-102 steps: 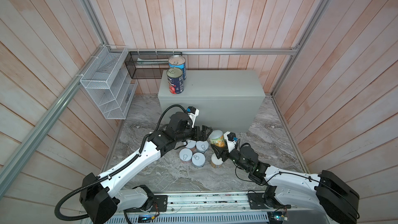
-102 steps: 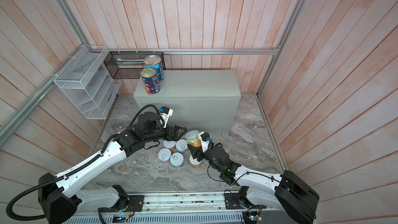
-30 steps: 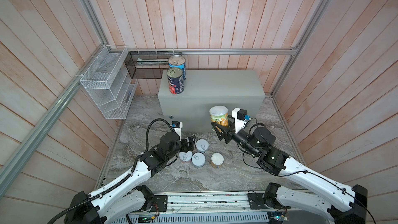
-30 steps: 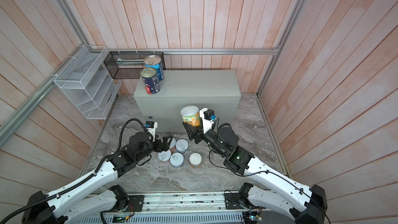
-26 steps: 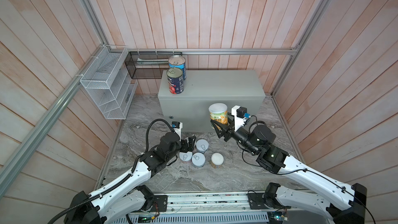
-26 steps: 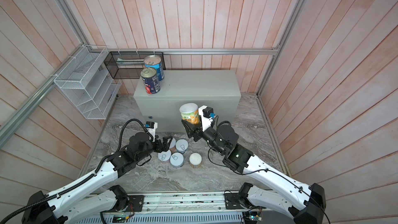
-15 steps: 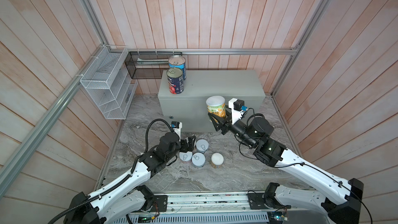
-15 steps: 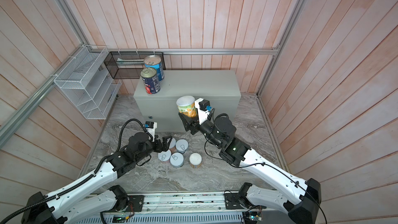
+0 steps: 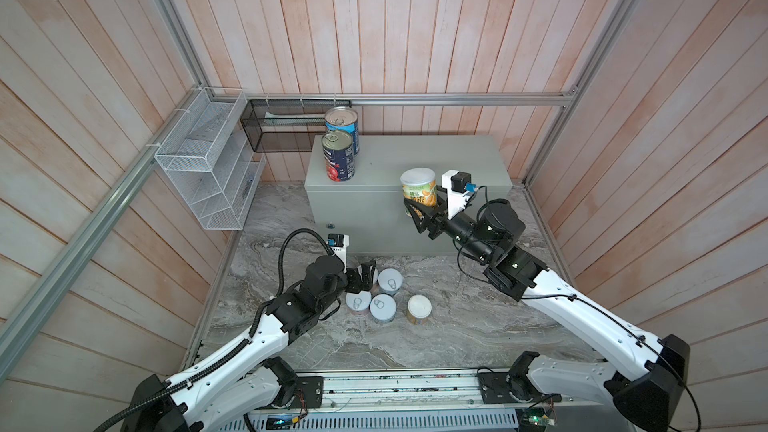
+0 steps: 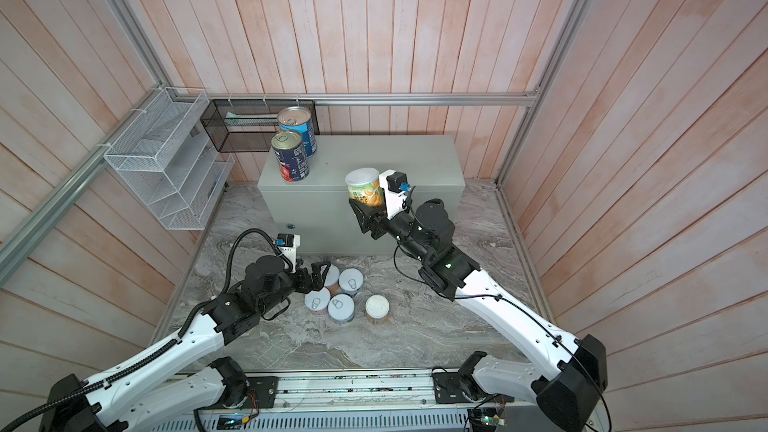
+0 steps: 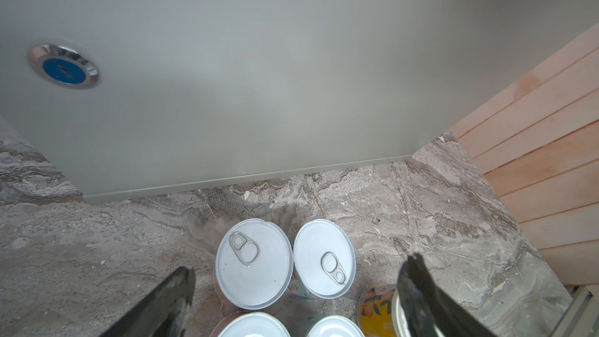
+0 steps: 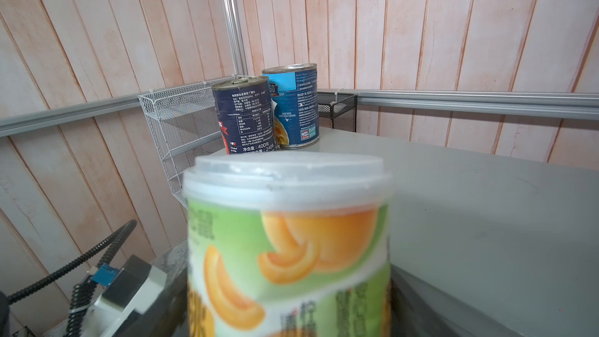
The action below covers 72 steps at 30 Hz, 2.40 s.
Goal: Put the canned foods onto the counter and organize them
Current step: 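Lift the fruit can with the right gripper up onto the cabinet top, then lower the fruit can beside the Progresso can and open the right gripper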
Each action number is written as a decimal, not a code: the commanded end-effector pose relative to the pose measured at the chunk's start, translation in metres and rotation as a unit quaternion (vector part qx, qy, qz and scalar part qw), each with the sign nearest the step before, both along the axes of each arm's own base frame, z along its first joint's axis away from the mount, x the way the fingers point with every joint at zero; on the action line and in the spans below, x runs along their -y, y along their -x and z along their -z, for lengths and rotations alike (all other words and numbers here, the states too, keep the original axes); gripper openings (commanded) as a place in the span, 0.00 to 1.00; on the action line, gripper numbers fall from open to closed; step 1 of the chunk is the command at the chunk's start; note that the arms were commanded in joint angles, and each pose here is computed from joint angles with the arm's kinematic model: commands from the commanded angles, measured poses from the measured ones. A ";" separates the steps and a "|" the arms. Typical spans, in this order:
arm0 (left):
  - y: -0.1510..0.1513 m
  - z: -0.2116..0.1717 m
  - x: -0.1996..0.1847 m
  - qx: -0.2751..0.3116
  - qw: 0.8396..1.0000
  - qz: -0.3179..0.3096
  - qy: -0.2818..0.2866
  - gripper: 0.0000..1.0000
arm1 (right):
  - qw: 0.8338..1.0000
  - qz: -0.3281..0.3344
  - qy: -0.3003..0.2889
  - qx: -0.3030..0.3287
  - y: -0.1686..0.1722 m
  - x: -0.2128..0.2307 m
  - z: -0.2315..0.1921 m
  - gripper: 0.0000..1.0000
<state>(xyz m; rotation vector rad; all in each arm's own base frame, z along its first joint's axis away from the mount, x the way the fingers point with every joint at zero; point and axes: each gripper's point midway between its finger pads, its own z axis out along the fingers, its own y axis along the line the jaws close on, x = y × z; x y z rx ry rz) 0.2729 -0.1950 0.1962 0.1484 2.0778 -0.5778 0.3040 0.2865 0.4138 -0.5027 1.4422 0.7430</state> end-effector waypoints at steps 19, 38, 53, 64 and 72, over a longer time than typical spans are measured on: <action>0.004 0.002 -0.017 -0.003 1.000 -0.026 -0.014 1.00 | 0.990 -0.049 -0.073 0.109 -0.026 -0.010 -0.073 0.67; 0.009 -0.002 -0.029 -0.005 0.999 -0.040 -0.028 1.00 | 0.989 -0.047 -0.054 0.127 -0.104 -0.046 -0.079 0.67; 0.013 0.001 -0.036 -0.008 0.998 -0.048 -0.035 1.00 | 0.993 -0.032 -0.044 0.107 -0.172 -0.080 -0.064 0.67; 0.012 0.000 -0.036 -0.009 0.998 -0.048 -0.037 1.00 | 0.995 -0.034 -0.029 0.088 -0.192 -0.094 -0.048 0.69; 0.012 -0.003 -0.034 -0.012 0.998 -0.047 -0.030 1.00 | 0.997 -0.031 -0.026 0.073 -0.192 -0.093 -0.048 0.88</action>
